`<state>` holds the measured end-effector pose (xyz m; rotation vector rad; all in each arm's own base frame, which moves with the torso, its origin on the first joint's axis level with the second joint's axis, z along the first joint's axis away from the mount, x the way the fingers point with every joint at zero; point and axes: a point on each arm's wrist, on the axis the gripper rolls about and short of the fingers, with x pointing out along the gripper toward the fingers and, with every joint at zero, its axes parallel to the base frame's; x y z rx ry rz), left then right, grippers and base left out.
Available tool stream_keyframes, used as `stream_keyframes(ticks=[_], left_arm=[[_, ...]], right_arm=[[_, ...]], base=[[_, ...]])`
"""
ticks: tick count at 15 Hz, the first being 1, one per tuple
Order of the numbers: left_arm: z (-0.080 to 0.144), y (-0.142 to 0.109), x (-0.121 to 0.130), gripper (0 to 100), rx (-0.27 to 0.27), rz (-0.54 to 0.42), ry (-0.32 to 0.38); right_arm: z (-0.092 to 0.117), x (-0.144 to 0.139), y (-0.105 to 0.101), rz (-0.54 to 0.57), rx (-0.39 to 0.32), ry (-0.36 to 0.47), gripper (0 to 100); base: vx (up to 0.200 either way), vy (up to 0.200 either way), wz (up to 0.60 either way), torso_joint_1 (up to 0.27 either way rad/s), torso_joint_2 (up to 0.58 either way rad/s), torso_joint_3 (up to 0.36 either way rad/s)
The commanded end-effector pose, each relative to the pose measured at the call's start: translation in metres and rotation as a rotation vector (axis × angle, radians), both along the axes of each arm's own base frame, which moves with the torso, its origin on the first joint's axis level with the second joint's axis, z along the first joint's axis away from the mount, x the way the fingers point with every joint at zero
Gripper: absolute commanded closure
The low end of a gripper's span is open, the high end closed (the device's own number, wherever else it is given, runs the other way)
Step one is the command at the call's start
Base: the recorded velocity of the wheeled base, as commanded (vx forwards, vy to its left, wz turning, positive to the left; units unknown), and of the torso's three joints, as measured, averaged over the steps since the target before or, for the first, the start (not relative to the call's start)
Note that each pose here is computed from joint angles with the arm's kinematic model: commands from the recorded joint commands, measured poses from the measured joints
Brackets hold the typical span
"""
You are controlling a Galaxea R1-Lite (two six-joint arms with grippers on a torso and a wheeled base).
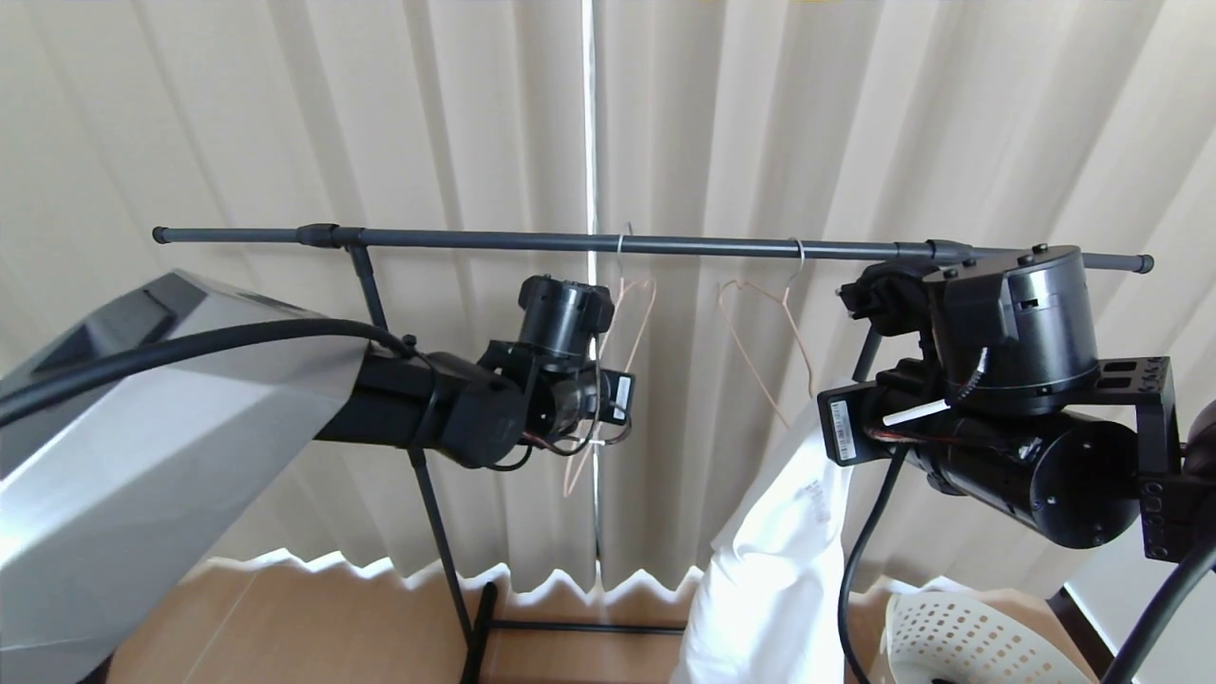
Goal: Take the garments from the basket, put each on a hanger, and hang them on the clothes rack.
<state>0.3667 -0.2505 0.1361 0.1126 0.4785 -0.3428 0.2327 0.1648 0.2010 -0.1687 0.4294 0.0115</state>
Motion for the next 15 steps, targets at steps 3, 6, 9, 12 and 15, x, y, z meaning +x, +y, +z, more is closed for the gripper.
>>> stream_keyframes(ticks=[3,6,9,12,15], left_arm=[[0.023,0.039,-0.084,100,-0.025,-0.057,-0.035],[0.015,0.072,-0.139,100,-0.024,-0.156,-0.077],[0.003,0.098,-0.177,100,-0.013,-0.264,-0.086],[-0.014,0.119,-0.207,100,0.029,-0.387,-0.081],[-0.028,0.132,-0.226,100,0.045,-0.471,-0.087]], right_arm=[[0.001,-0.001,-0.001,0.001,0.003,-0.004,100],[0.002,-0.002,-0.002,-0.005,0.002,-0.006,100],[-0.001,0.0,-0.001,-0.03,-0.018,-0.009,100],[-0.008,0.007,0.002,-0.112,-0.07,-0.021,100],[-0.027,0.023,0.012,-0.24,-0.14,-0.066,100]], base=[[0.0,0.0,0.0,0.0,0.0,0.0],[0.0,0.0,0.0,0.0,0.0,0.0],[0.0,0.0,0.0,0.0,0.0,0.0],[0.0,0.0,0.0,0.0,0.0,0.0],[0.0,0.0,0.0,0.0,0.0,0.0]])
